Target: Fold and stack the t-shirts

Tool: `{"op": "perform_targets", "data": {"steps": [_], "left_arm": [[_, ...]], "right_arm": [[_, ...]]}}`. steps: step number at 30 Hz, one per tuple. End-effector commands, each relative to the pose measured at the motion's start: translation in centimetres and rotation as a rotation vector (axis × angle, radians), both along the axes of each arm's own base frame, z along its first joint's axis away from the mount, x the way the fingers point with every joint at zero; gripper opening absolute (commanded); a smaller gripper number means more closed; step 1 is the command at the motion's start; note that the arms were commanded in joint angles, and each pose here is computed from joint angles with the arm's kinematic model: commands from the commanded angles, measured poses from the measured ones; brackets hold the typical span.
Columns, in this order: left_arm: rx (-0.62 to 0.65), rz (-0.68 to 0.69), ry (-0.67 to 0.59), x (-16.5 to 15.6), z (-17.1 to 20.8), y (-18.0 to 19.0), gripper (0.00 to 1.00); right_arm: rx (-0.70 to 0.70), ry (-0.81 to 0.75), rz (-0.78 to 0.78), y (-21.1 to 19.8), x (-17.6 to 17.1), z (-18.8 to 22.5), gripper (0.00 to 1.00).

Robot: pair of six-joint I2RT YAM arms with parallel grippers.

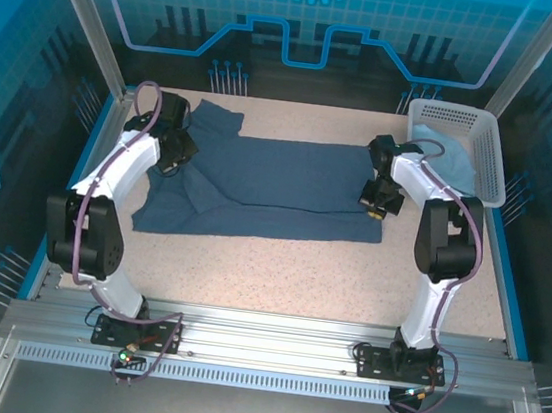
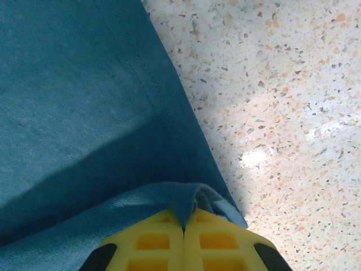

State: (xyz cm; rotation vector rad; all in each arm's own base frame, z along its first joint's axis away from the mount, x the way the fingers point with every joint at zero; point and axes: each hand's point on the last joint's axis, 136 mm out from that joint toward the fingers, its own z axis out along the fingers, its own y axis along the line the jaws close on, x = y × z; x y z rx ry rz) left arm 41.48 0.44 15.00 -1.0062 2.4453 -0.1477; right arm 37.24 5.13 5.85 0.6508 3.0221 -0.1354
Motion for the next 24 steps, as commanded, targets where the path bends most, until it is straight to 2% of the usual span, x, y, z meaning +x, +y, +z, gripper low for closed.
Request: {"op": "perform_targets", "data": {"steps": [1, 8, 9, 11, 12, 13, 15, 17, 20, 24], "left_arm": [[-0.005, -0.024, -0.029, 1.2, 0.6, 0.2, 0.00], [-0.046, -0.050, -0.047, 2.8, 0.0, -0.2, 0.00], [-0.058, -0.059, -0.056, 3.1, 0.1, -0.4, 0.00], [-0.069, -0.067, -0.061, 3.5, 0.3, -0.6, 0.00], [-0.076, -0.071, -0.064, 3.5, 0.5, -0.7, 0.10], [-0.084, -0.067, -0.067, 3.4, 0.8, -0.6, 0.26], [-0.089, -0.056, -0.072, 2.8, 1.5, -0.5, 0.47], [-0.091, -0.045, -0.069, 1.4, 2.2, -0.4, 0.58], [-0.149, -0.034, -0.043, -1.6, 1.8, -1.2, 0.57], [-0.287, 0.042, 0.100, -7.3, -2.1, -2.8, 0.42]], "right_arm": [[-0.023, 0.004, -0.033, -0.9, 0.5, 0.2, 0.00], [-0.025, 0.007, -0.045, -1.2, 1.2, -0.3, 0.00], [-0.024, 0.003, -0.047, -1.3, 1.4, -0.3, 0.02], [-0.015, -0.009, -0.053, -1.4, 1.8, -0.1, 0.14], [-0.007, -0.023, -0.056, -1.4, 2.0, 0.2, 0.24], [-0.001, -0.042, -0.059, -1.4, 2.2, 0.8, 0.32], [0.006, -0.101, -0.049, -1.3, 2.5, 2.1, 0.43], [0.007, -0.152, -0.032, -1.1, 2.2, 3.5, 0.52], [0.031, -0.162, 0.018, 0.2, 0.7, 4.0, 0.53], [0.112, -0.160, 0.109, 3.7, -2.3, 2.6, 0.42]]}}
